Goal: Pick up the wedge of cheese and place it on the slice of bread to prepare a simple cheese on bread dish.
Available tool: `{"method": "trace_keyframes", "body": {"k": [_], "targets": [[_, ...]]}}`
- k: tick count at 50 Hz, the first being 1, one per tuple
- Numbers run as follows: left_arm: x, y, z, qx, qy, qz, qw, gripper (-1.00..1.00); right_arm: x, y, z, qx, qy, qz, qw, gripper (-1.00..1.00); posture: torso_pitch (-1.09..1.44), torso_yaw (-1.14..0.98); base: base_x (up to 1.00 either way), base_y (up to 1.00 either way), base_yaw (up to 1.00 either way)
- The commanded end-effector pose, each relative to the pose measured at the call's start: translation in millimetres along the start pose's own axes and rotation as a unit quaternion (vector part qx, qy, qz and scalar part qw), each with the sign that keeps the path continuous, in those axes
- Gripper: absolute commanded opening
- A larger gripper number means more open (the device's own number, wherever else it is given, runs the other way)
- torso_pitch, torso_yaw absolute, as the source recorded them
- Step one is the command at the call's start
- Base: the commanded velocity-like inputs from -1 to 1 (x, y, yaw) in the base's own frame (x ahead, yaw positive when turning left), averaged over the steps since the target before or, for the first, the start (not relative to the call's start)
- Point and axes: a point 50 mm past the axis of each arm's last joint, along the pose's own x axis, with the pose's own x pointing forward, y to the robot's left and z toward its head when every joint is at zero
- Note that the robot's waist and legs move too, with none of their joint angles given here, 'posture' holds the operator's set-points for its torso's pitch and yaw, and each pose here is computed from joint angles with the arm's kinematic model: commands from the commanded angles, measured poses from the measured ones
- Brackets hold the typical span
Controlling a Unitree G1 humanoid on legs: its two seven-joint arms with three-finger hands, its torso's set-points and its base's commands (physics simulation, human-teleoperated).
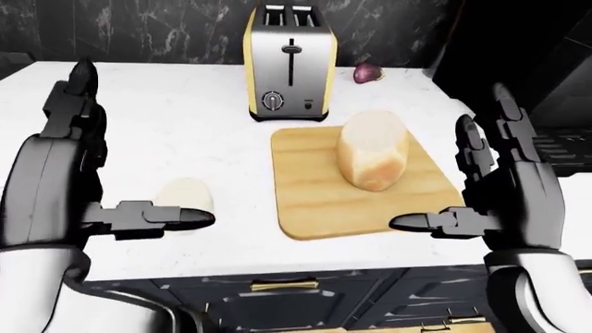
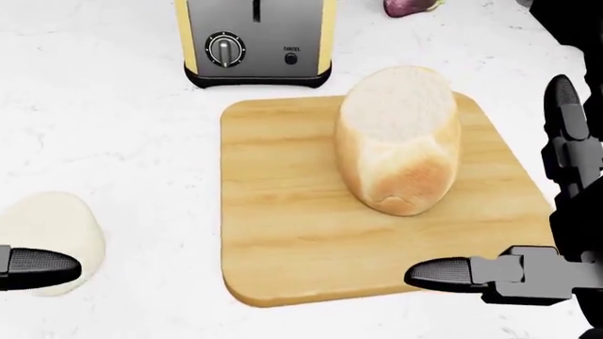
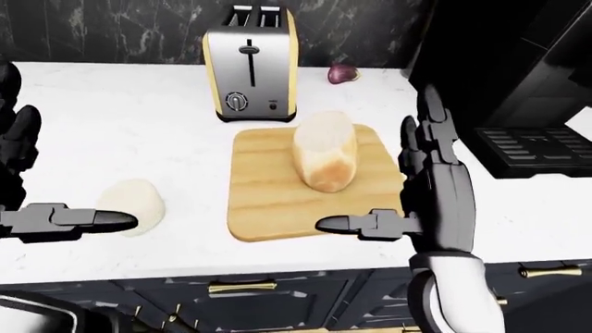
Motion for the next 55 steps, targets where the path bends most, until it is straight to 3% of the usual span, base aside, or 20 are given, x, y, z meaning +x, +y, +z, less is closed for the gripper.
{"method": "trace_keyframes", "body": {"k": [1,6,14,23,55], "targets": [[-4.8,1.7,9.0,0.012,-0.003,-0.006,0.9999,1.00,-1.1,-0.1,10.4,-0.006,-0.036,-0.003,0.9993,1.00,0.00,0.00,0.00,0.00,0.00],[-7.3,-11.0,8.3,0.061,0.015,-0.037,0.9974,1.00,-1.1,0.4,10.0,-0.002,-0.036,0.000,0.9993,1.00,0.00,0.00,0.00,0.00,0.00],[14.8,-18.2,2.0,0.067,0.045,-0.050,0.9955,1.00,-0.9,-1.3,8.7,-0.001,-0.033,-0.001,0.9994,1.00,0.00,0.00,0.00,0.00,0.00],[33.7,-19.1,-8.7,0.073,0.064,-0.037,0.9946,1.00,0.1,-0.9,7.9,0.001,-0.031,-0.001,0.9995,1.00,0.00,0.00,0.00,0.00,0.00],[40.2,-27.7,-43.8,0.104,0.119,-0.060,0.9855,1.00,-1.3,-0.8,1.9,0.004,-0.027,-0.001,0.9996,1.00,0.00,0.00,0.00,0.00,0.00]]}}
